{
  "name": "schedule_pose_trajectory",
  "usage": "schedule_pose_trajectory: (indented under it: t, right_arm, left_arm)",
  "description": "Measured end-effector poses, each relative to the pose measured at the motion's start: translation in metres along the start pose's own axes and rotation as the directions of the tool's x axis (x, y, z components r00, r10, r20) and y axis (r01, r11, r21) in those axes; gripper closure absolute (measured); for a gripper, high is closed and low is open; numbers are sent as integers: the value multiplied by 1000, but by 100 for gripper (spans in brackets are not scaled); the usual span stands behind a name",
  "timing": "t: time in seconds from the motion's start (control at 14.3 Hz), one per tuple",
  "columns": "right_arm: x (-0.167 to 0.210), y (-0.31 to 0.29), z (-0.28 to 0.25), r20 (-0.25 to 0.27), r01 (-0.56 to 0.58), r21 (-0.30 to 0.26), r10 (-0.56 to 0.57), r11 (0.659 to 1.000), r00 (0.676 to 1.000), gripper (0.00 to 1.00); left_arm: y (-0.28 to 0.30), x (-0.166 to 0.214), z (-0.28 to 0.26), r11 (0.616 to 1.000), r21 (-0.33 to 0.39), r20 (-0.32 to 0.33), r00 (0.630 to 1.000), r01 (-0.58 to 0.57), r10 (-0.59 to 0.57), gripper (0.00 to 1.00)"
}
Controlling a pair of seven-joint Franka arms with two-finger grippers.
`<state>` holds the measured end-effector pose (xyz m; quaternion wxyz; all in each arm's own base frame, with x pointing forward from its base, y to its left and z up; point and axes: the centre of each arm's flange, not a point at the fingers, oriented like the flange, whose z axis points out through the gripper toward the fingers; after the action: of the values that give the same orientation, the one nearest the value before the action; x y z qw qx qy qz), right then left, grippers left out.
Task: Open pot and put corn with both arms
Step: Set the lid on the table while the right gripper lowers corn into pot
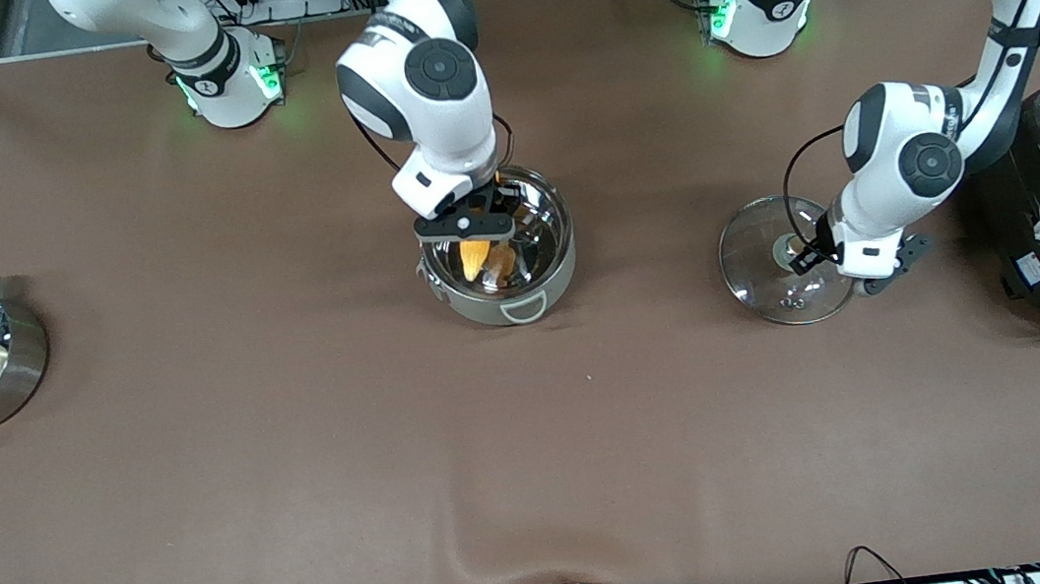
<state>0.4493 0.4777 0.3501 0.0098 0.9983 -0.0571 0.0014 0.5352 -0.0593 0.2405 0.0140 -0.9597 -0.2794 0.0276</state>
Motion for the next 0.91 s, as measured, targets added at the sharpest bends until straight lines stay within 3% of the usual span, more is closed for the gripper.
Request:
schedule_pose_trajectory:
  t: [0.21, 0.28, 0.56, 0.63, 0.91]
  right_arm:
    - [-4, -12, 29, -29, -24, 0, 24, 1000, 999, 65]
    - [-7, -17, 37, -31, -27, 3, 27, 1000, 999, 65]
    - [-17, -26, 50, -30, -22, 4, 22, 1000, 999, 65]
    - [-17, -26, 49, -32, -22, 4, 23, 1000, 999, 60]
    - [-13, -25, 47, -38, -28, 8, 29, 1000, 999, 20]
  left_arm:
    - [5, 17, -49, 999, -36, -91, 996, -11, 8, 5]
    - [7, 22, -70, 999, -38, -122, 992, -34, 29, 0]
    - [9, 42, -175, 986, 32, -171, 971, -162, 165, 0]
    - [8, 47, -201, 978, 52, -166, 964, -200, 206, 0]
    - [1, 55, -281, 942, 55, -111, 935, -332, 336, 0]
